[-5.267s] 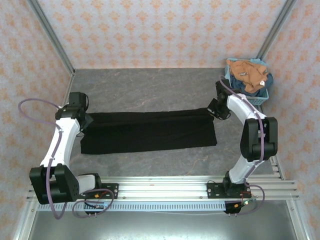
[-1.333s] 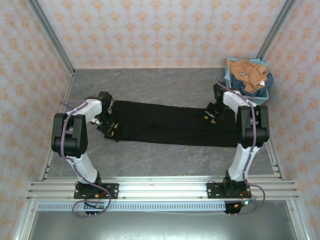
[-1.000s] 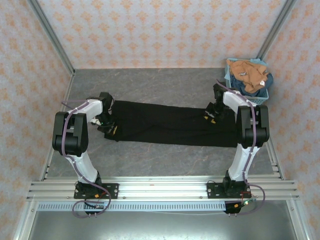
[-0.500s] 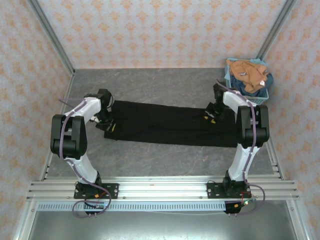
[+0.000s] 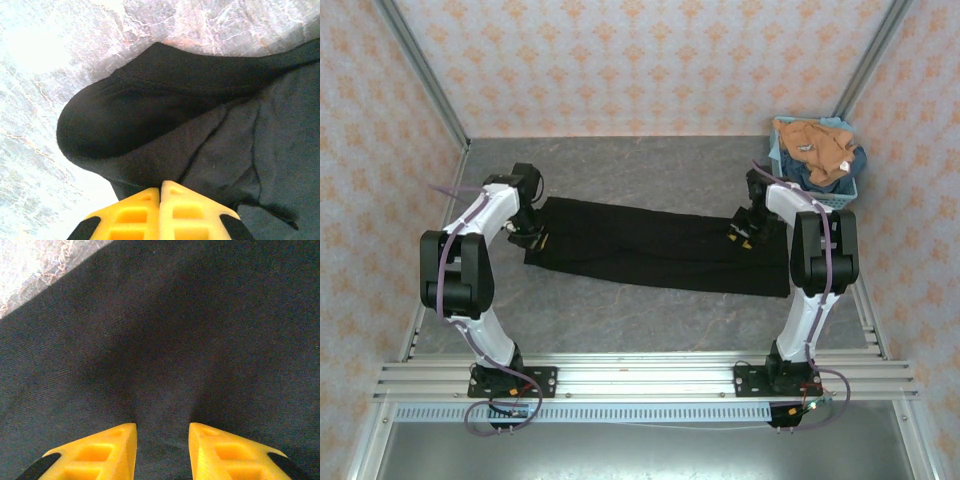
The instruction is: Fold and stack the t-shirts
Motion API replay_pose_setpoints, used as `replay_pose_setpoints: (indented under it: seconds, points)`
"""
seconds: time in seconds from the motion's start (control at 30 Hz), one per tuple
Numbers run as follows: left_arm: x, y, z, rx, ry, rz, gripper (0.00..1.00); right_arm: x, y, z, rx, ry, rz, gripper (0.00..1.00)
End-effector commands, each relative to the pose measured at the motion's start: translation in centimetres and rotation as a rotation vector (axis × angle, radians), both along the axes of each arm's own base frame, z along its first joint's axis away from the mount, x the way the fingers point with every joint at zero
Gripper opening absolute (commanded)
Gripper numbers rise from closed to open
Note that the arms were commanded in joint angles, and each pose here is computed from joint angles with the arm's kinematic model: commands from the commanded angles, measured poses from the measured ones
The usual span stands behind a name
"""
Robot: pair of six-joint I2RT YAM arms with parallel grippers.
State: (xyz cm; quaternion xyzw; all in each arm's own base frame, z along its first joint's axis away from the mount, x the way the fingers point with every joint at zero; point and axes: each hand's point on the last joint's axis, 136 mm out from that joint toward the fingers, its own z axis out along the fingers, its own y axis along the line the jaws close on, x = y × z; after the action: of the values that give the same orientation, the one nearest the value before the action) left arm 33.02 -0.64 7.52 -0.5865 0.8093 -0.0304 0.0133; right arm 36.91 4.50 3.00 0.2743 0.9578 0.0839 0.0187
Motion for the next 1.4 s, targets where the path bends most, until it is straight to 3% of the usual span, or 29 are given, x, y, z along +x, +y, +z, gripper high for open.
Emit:
replay_pose_setpoints:
  seconds: [0.0, 0.3, 0.43, 0.7, 1.07, 1.37]
  points:
    - [-2.1, 0.2, -1.6, 0.026, 0.095, -0.019, 0.08, -0.2, -0.3, 0.6, -0.026, -0.014, 0.008, 0.33]
    - [-1.8, 0.1, -3.4, 0.017, 0.117, -0.025, 0.2, -0.4, -0.3, 0.4, -0.027, -0.008, 0.012, 0.33]
    - [-1.7, 0.0, -3.5, 0.018, 0.123, -0.033, 0.2, -0.5, -0.4, 0.4, -0.029, -0.006, 0.013, 0.33]
    - [-1.7, 0.4, -2.8, 0.042, 0.12, -0.033, 0.0, -0.6, -0.3, 0.2, -0.027, -0.004, 0.011, 0.33]
    - [-0.6, 1.1, 0.3, 0.084, 0.066, -0.037, 0.0, -0.6, -0.4, 0.3, -0.029, -0.004, 0.011, 0.33]
    - [1.9, 2.1, 0.3, 0.138, 0.083, -0.077, 0.0, -0.9, -0.3, 0.3, -0.025, -0.008, 0.009, 0.33]
